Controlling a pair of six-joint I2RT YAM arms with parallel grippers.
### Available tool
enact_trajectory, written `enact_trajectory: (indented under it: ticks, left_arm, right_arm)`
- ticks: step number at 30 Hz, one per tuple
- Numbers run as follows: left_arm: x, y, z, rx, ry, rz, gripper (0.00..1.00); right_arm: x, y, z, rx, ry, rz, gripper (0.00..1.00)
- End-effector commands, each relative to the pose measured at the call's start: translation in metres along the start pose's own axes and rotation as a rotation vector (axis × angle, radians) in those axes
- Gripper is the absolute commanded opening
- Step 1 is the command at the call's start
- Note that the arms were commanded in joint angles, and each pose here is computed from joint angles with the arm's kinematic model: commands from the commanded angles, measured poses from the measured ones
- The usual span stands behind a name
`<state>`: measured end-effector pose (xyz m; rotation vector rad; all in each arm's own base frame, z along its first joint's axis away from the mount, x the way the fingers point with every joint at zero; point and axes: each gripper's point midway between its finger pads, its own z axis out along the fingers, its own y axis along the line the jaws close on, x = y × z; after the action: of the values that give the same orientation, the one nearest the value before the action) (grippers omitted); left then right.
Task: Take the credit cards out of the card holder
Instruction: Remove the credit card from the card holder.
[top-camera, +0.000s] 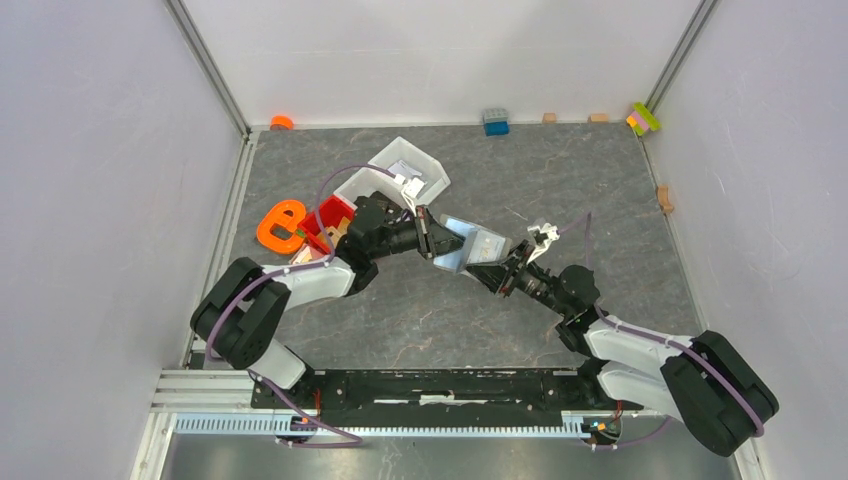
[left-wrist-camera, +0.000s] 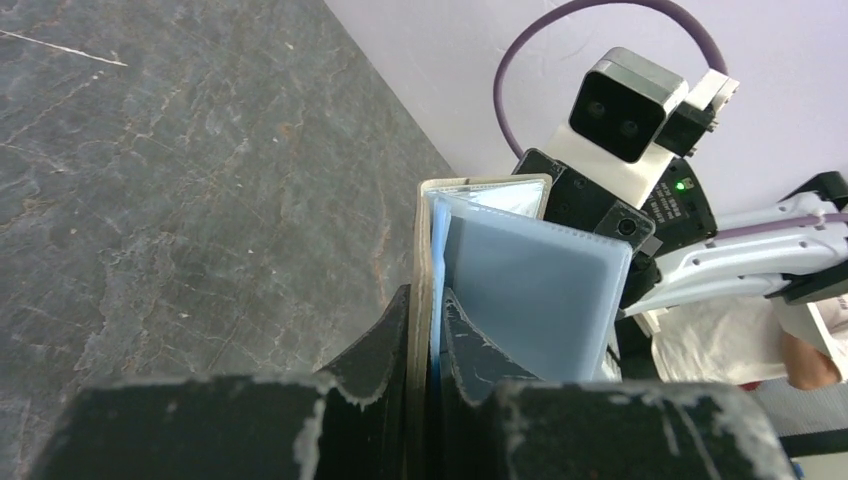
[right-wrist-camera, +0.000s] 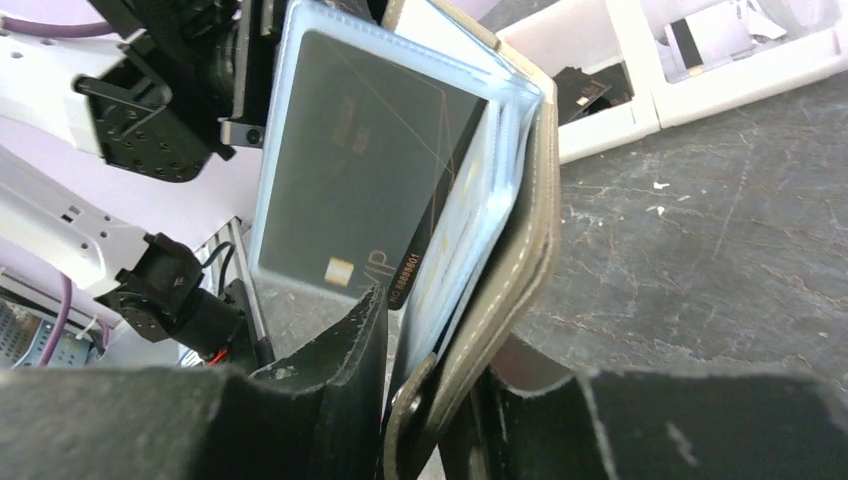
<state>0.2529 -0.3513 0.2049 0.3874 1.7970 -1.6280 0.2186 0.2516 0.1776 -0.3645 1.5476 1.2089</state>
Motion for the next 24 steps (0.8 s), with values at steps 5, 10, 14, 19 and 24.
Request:
enact_trajectory:
  ticks: [5,10,14,19,24]
  left_arm:
    - [-0.005,-0.013,0.005,-0.019,0.009,0.104,0.09]
    - [-0.006,-0.010,0.005,-0.043,0.008,0.106,0.09]
    - [-0.007,0.002,0.003,-0.112,0.002,0.106,0.09]
    - [-0.008,0.007,0.003,-0.144,0.001,0.099,0.08]
    - [-0.007,0.006,0.002,-0.140,0.003,0.101,0.08]
  right_arm:
    - [-0.018,-0.003,0.006,0.038,-0.038,-0.047,0.27]
    - [-0.020,-0.015,0.003,0.111,-0.049,-0.048,0.36]
    - [-0.023,-0.013,0.000,0.106,-0.067,-0.061,0.49]
    - [-0.027,0.001,-0.002,0.034,-0.087,-0.078,0.74]
    - [-0.026,0.007,-0.001,-0.004,-0.083,-0.068,0.80]
